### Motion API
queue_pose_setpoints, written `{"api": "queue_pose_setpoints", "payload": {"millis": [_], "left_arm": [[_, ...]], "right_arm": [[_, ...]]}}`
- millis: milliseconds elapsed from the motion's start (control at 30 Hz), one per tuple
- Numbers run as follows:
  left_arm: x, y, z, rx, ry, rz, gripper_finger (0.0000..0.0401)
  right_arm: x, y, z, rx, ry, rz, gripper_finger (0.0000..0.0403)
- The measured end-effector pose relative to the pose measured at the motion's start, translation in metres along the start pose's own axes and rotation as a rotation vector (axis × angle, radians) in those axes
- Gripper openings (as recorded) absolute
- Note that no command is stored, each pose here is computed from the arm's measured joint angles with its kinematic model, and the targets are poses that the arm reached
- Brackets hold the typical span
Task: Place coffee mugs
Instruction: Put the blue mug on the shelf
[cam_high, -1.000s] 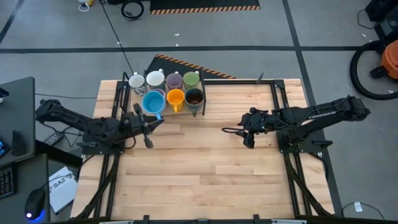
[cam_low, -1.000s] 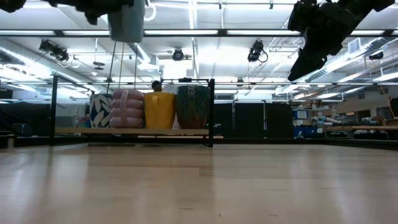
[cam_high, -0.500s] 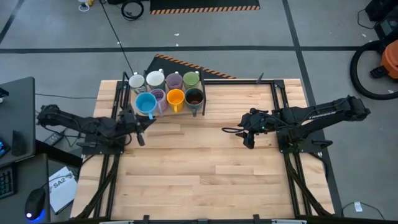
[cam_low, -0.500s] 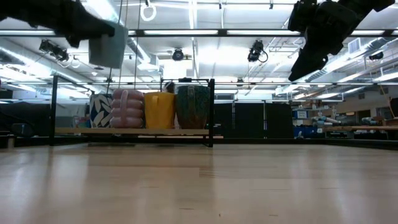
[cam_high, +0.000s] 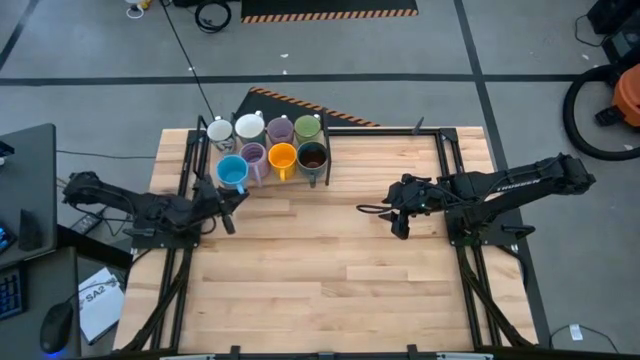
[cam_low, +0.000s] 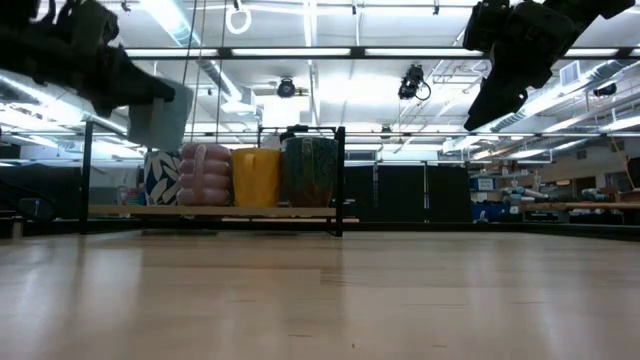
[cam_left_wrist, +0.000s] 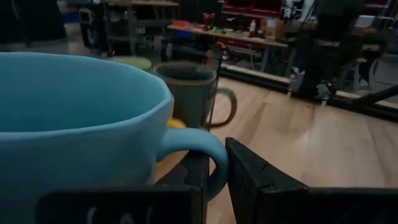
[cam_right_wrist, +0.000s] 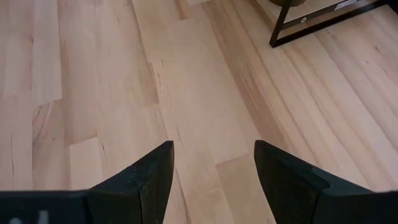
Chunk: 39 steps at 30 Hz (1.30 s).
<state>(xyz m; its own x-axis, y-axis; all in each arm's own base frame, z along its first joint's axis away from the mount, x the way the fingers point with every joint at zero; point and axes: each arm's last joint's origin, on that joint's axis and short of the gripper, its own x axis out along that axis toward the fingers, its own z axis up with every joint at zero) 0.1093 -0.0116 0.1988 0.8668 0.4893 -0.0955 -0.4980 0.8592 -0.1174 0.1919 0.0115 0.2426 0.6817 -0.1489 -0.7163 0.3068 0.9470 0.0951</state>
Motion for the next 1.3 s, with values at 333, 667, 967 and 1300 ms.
{"api": "queue_pose_setpoints", "payload": {"millis": [333, 667, 967, 1300], "left_arm": [[0.002, 0.004, -0.021, -0.015, 0.042, 0.067, 0.0043], [0.004, 0.013, -0.028, -0.026, 0.092, 0.165, 0.0043], [0.009, 0.021, -0.027, -0.068, 0.090, 0.244, 0.0043], [0.012, 0.019, -0.030, -0.188, 0.016, 0.199, 0.0043]], "right_arm": [[-0.001, 0.003, -0.001, -0.013, 0.002, 0.013, 0.0229], [-0.001, 0.005, -0.001, -0.011, -0.007, 0.018, 0.0229], [-0.001, 0.005, 0.000, -0.015, -0.013, 0.018, 0.0229], [-0.001, 0.005, 0.000, -0.024, -0.020, 0.020, 0.0229]]}}
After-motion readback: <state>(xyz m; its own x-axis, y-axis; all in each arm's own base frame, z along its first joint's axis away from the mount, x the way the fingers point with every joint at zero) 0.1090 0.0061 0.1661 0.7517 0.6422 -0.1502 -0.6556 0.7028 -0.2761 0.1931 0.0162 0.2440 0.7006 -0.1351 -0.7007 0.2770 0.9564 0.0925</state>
